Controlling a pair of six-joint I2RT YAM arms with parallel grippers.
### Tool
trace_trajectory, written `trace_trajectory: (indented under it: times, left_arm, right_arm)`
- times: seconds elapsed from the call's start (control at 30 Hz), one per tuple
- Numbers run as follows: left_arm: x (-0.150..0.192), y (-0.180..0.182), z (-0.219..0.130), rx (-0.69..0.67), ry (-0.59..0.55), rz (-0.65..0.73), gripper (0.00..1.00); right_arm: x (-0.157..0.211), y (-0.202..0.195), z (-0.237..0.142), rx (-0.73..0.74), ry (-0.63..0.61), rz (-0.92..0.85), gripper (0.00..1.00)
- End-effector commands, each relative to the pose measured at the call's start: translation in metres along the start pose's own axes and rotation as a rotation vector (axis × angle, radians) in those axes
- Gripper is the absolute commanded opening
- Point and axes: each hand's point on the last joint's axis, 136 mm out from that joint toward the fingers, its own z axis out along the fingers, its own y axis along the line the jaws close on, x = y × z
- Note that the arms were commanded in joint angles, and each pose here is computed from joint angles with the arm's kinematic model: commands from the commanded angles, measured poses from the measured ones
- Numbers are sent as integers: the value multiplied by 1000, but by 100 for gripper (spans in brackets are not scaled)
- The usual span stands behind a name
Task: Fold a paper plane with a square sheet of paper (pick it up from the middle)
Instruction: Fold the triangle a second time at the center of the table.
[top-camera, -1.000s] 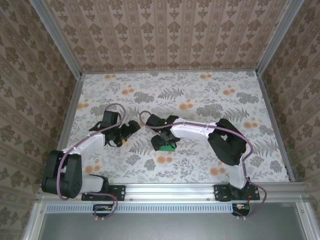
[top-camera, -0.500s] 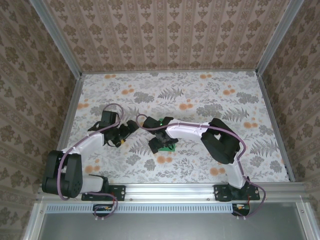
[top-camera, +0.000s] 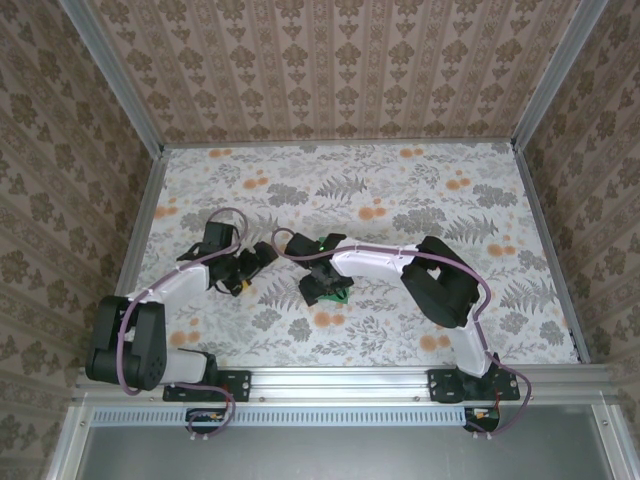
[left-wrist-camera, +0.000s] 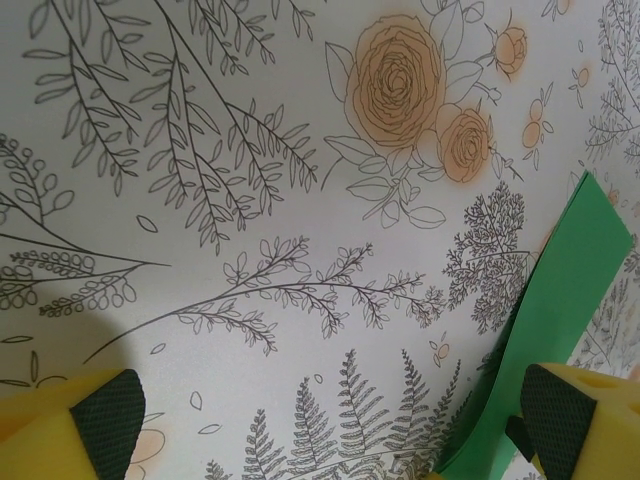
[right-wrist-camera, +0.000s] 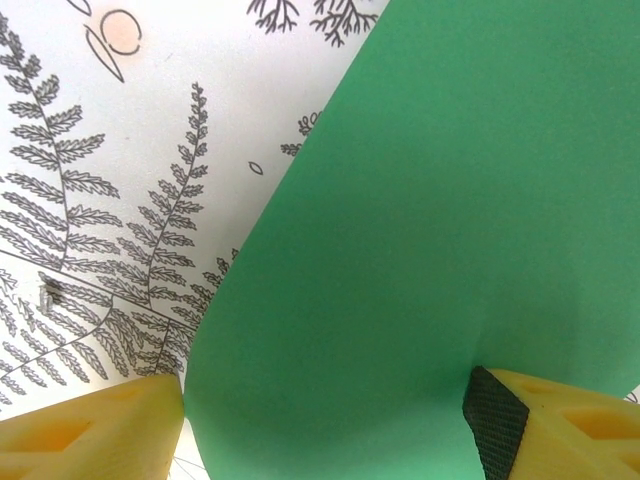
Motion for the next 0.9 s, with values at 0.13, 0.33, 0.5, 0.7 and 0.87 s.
trace_trajectory:
  times: [0.13, 0.33, 0.5, 0.7, 0.87]
  left_arm:
    - [4, 5, 1, -8, 17, -5, 100]
    - [4, 6, 2, -9, 17, -6, 100]
    - [4, 6, 2, -8, 19, -7, 100]
    - [4, 5, 2, -3, 17, 0, 100]
    - [4, 5, 2, -1, 15, 2, 100]
  right_arm:
    - [24, -12, 22, -68, 103, 39, 78]
    - [27, -17, 22, -70, 114, 54, 79]
    - [29, -18, 24, -71, 120, 56, 79]
    - [33, -17, 24, -82, 136, 43, 80]
    - [35, -20, 26, -70, 144, 38, 80]
